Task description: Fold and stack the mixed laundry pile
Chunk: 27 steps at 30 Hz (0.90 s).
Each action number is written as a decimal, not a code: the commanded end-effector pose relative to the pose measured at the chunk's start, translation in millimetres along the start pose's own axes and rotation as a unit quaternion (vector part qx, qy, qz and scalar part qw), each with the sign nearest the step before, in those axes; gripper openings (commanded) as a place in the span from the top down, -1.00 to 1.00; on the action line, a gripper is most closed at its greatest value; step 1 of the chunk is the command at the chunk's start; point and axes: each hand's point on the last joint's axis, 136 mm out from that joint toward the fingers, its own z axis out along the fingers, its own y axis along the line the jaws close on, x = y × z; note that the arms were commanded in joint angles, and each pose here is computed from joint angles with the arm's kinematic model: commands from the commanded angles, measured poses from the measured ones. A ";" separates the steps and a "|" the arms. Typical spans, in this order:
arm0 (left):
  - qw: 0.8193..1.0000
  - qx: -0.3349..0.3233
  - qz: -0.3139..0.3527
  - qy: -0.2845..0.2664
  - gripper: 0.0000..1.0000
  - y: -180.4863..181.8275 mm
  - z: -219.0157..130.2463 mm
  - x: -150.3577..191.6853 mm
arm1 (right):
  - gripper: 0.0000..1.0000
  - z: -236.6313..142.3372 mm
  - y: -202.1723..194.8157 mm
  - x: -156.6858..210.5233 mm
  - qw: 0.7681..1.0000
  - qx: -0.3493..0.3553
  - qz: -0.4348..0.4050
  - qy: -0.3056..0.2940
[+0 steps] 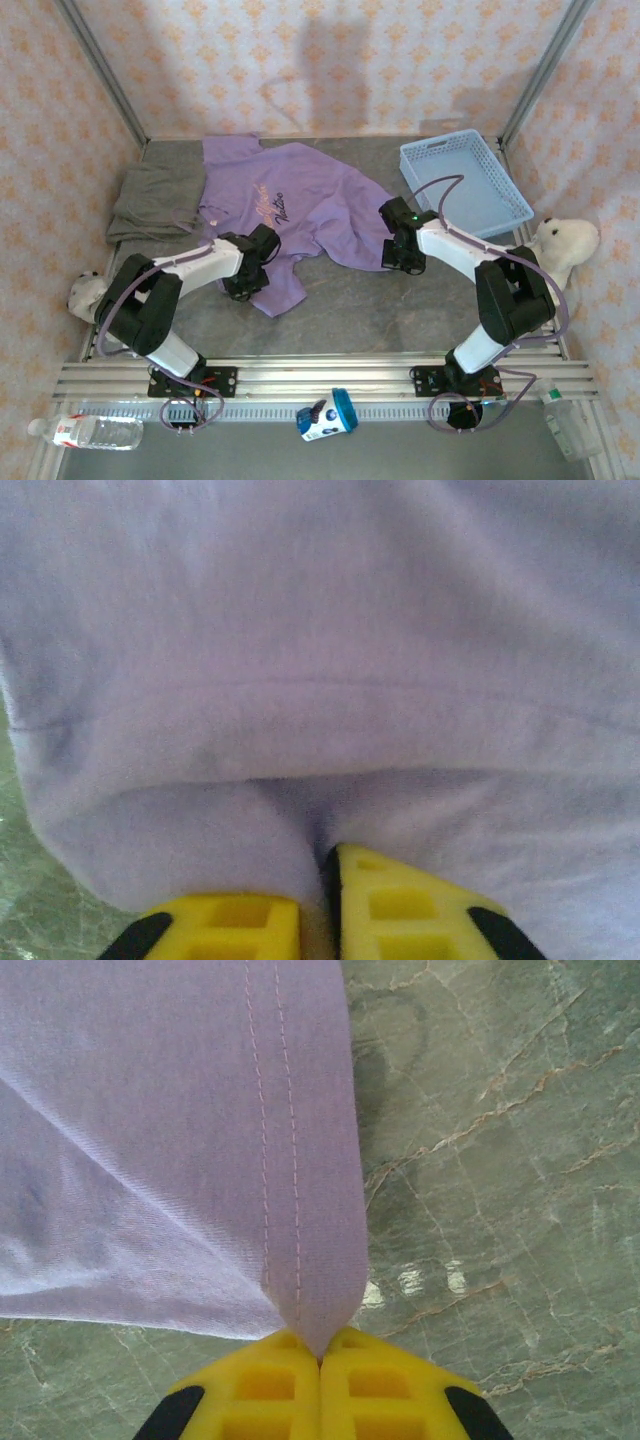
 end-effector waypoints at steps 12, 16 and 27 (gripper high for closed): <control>0.993 -0.066 0.086 -0.051 -0.26 -43.3 -42.9 -114.8 | 1.00 -0.6 0.0 -9.2 0.999 0.021 -0.028 0.009; 0.995 -0.048 0.071 -0.055 -0.28 -44.9 -50.4 -114.6 | 1.00 -3.1 -0.6 -9.4 0.999 0.021 -0.029 0.007; 0.999 0.042 -0.004 -0.015 -0.26 17.4 -64.3 -24.6 | 1.00 8.5 -2.4 -5.5 0.999 0.027 -0.019 0.015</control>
